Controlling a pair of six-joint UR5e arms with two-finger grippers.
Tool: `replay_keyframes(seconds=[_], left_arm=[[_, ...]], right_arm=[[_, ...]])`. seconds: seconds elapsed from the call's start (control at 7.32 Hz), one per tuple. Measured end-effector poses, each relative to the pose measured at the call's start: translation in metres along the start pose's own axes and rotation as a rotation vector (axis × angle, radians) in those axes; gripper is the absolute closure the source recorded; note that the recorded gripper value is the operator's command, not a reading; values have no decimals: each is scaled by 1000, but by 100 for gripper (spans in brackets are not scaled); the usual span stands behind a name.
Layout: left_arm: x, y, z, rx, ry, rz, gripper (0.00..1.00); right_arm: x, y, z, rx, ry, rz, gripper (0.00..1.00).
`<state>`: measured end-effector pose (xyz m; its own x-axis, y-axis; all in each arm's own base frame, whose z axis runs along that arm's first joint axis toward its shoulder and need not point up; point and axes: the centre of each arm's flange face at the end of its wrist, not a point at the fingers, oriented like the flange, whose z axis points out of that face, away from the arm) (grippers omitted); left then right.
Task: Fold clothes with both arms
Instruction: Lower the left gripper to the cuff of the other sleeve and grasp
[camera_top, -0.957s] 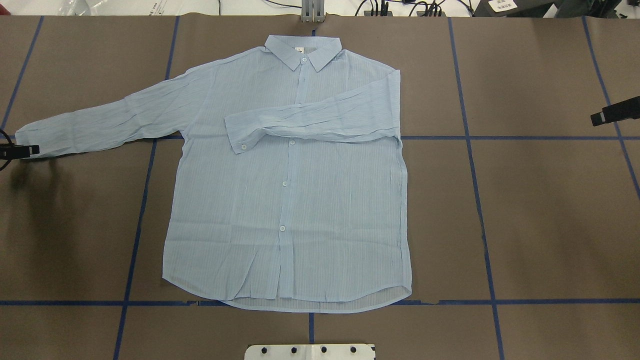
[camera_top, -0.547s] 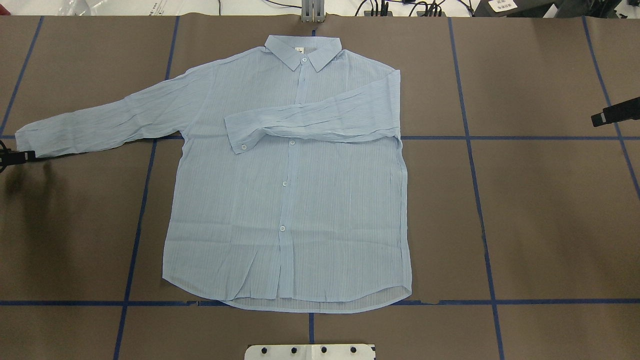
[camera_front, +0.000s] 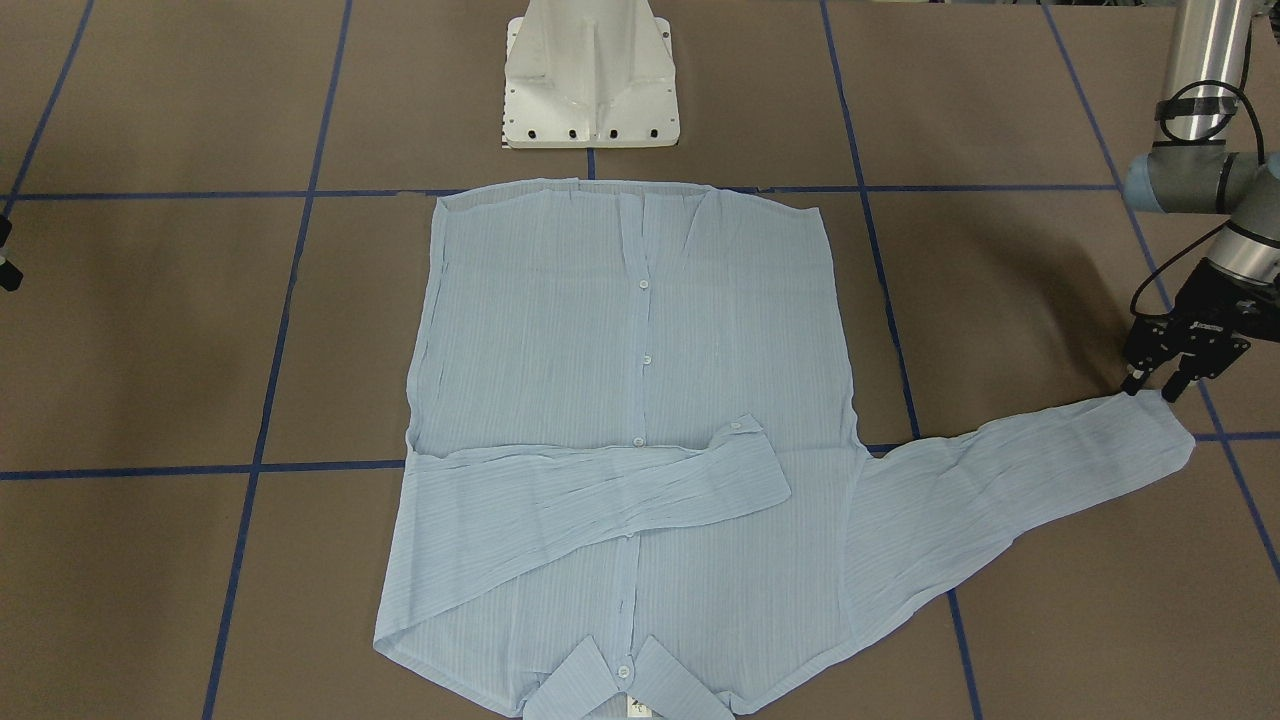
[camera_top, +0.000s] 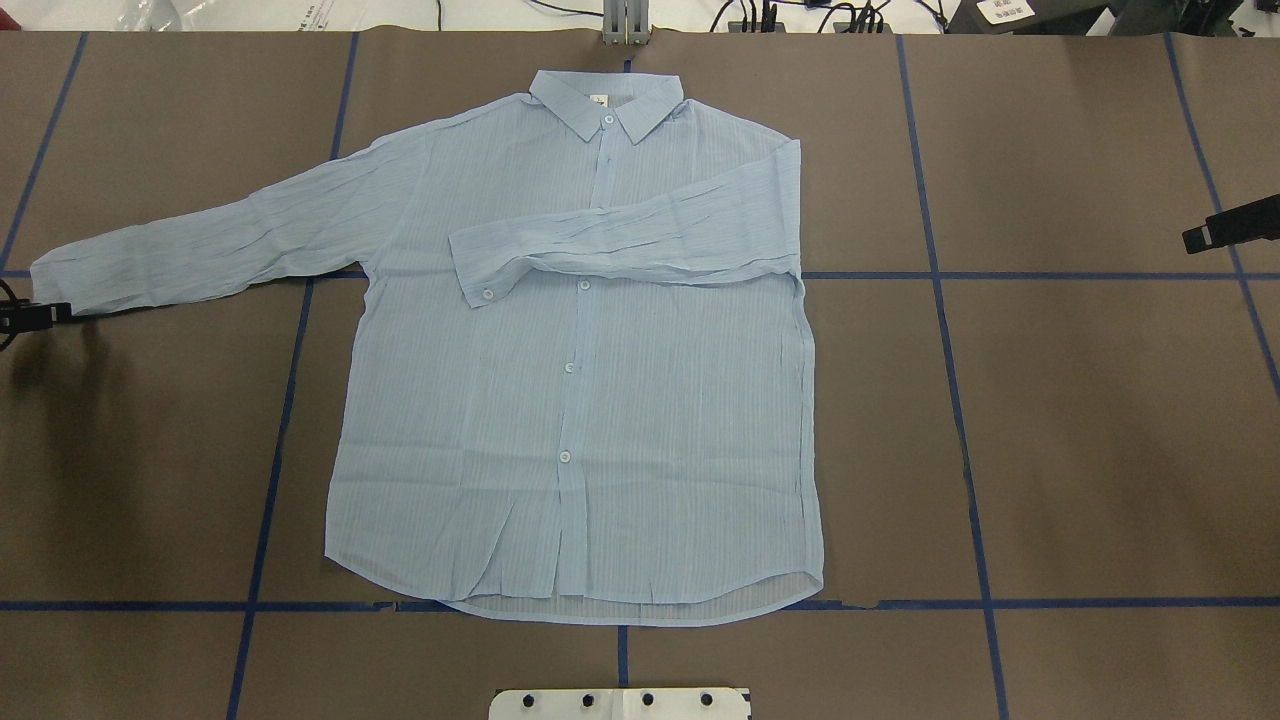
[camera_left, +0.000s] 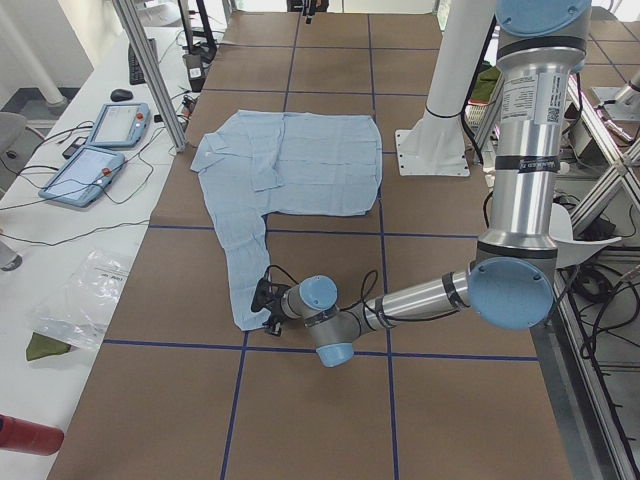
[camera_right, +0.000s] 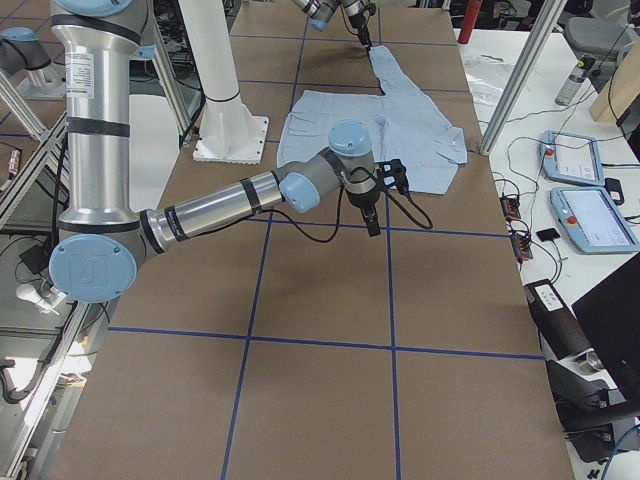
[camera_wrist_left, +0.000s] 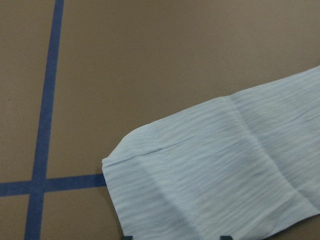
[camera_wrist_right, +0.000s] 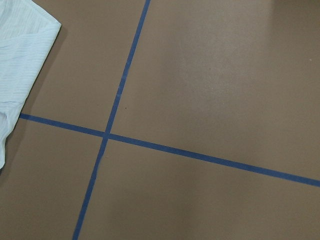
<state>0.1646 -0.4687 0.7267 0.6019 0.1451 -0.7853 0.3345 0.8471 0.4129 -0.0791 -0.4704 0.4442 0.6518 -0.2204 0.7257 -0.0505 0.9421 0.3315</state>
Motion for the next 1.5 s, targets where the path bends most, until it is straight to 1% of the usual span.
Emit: replay_keyframes(seconds=[0.14, 0.27, 0.68, 0.96, 1.09, 1.37, 1.5], left_arm=[[1, 1, 1, -1, 0, 2, 70], [1, 1, 1, -2, 0, 2, 100], [3, 1, 1, -1, 5, 7, 100], [14, -5, -2, 2, 35, 18, 100], [32, -15, -7, 8, 79, 34, 100], [90, -49, -27, 58, 197, 88, 100], [121, -67, -35, 67, 251, 108, 100]], right_arm=[[0, 0, 0, 0, 1, 0, 0], [1, 0, 1, -1, 2, 1, 0], [2, 0, 2, -3, 3, 4, 0], [2, 0, 2, -4, 2, 6, 0], [2, 0, 2, -4, 1, 7, 0], [2, 0, 2, -3, 1, 11, 0], [2, 0, 2, -3, 1, 13, 0]])
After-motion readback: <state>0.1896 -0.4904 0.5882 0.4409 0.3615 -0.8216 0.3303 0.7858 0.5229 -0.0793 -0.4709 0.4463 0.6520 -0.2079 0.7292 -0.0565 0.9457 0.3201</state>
